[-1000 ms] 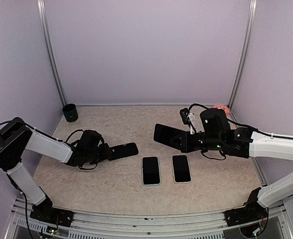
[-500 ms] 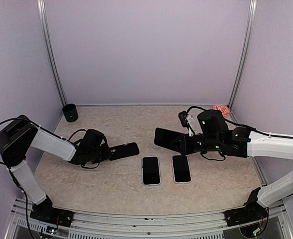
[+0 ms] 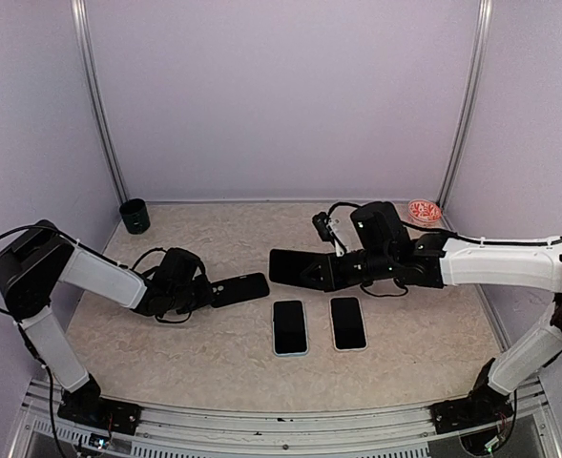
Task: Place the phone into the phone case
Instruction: Install the phone into the phone case.
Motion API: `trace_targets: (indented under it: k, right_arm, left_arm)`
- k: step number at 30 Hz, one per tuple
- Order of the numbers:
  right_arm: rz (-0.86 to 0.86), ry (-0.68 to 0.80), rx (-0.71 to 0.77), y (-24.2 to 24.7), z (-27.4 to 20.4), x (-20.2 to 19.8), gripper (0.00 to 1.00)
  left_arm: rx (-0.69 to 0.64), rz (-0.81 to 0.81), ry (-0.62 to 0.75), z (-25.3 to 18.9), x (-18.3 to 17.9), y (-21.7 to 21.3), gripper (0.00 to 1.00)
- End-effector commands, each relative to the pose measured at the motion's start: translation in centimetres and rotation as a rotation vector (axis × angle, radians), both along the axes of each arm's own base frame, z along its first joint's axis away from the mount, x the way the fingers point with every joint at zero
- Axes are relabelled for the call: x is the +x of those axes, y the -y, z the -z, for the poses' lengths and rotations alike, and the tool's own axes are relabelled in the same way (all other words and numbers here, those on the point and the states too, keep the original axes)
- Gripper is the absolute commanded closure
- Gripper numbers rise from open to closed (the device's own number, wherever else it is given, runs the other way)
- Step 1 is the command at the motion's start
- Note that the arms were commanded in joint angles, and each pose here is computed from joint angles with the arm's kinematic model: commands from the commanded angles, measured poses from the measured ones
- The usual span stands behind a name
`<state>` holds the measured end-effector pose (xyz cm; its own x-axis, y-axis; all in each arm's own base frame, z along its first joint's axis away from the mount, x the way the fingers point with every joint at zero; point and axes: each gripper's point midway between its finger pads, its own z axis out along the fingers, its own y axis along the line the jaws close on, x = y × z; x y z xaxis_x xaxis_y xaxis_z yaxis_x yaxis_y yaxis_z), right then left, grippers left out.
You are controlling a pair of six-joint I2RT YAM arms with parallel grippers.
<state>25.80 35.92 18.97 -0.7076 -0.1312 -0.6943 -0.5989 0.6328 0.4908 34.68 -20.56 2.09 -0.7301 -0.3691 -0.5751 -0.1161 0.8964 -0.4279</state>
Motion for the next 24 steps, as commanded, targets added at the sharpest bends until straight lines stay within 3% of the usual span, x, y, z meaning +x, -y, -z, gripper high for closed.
trace_targets:
  k: [1,8,24]
  right_arm:
    - [-0.145,-0.074,0.082,-3.4,-0.4,0.6,1.00]
    - [-0.237,-0.304,0.120,-5.7,2.2,1.8,1.00]
    - [-0.213,-0.535,0.166,-7.5,5.6,6.0,1.00]
  left_arm:
    - [-0.003,0.004,0.014,-0.1,0.9,0.4,0.94]
    - [-0.007,0.053,0.034,-0.2,1.6,1.5,0.94]
    - [-0.038,0.105,0.038,0.0,2.4,3.2,0.90]
